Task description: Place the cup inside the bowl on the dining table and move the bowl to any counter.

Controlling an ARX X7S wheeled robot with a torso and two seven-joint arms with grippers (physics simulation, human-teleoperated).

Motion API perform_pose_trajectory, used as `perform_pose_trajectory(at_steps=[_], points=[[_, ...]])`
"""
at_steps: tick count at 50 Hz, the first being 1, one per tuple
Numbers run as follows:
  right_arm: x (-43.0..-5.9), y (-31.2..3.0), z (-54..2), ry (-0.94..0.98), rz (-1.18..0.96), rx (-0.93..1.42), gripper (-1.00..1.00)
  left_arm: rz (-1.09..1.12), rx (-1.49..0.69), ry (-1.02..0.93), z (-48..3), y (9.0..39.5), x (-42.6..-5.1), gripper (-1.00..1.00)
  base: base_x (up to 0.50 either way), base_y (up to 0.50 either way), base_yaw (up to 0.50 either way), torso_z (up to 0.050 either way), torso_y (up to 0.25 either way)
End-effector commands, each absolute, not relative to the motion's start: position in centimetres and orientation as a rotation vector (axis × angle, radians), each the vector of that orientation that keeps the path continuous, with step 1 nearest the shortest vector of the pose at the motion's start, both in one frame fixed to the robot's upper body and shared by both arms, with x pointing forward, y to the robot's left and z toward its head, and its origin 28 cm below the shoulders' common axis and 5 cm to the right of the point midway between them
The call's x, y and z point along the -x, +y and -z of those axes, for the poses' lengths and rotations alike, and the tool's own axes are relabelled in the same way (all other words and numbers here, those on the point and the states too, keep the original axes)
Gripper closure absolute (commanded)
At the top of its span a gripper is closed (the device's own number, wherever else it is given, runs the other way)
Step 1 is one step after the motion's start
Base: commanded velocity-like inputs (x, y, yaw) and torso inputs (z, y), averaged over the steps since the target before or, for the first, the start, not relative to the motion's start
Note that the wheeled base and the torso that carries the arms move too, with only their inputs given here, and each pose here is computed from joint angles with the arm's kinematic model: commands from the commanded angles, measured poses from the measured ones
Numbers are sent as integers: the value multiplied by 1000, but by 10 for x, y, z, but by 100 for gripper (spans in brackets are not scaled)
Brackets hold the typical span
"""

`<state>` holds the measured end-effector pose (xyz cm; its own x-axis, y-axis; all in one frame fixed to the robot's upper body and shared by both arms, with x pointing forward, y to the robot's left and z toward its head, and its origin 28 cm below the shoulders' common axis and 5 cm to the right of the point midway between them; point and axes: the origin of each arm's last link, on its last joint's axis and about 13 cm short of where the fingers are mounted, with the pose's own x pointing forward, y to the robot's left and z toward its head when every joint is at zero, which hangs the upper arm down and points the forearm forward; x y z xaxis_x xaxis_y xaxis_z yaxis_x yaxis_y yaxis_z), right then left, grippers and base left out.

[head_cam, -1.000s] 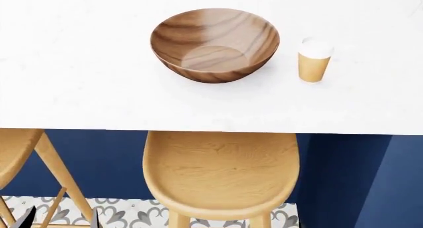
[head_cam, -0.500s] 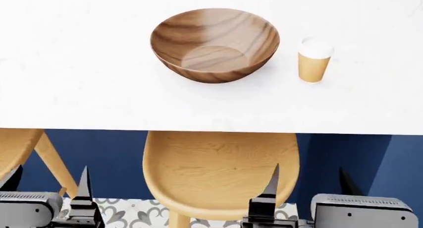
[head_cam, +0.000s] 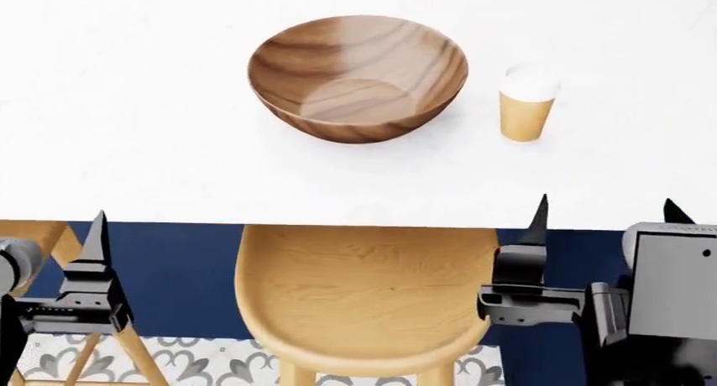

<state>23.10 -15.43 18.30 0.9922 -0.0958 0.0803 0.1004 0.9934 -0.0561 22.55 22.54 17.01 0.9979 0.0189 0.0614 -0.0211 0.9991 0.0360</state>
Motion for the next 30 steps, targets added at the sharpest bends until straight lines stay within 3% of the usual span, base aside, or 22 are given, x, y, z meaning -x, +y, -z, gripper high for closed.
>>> perform_pose_trajectory(at_steps=[1, 13, 30], points=[[-227, -159, -197, -62, 104, 82, -100, -22, -29, -66, -180, 230, -222, -100, 152, -200, 0, 0, 0], [-224, -157, -191, -54, 101, 84, -100, -29, -32, -59, -179, 232, -222, -100, 180, -197, 0, 0, 0], [-224, -153, -188, -41, 83, 83, -100, -32, -25, -42, -173, 232, -221, -100, 298, -51, 0, 0, 0]])
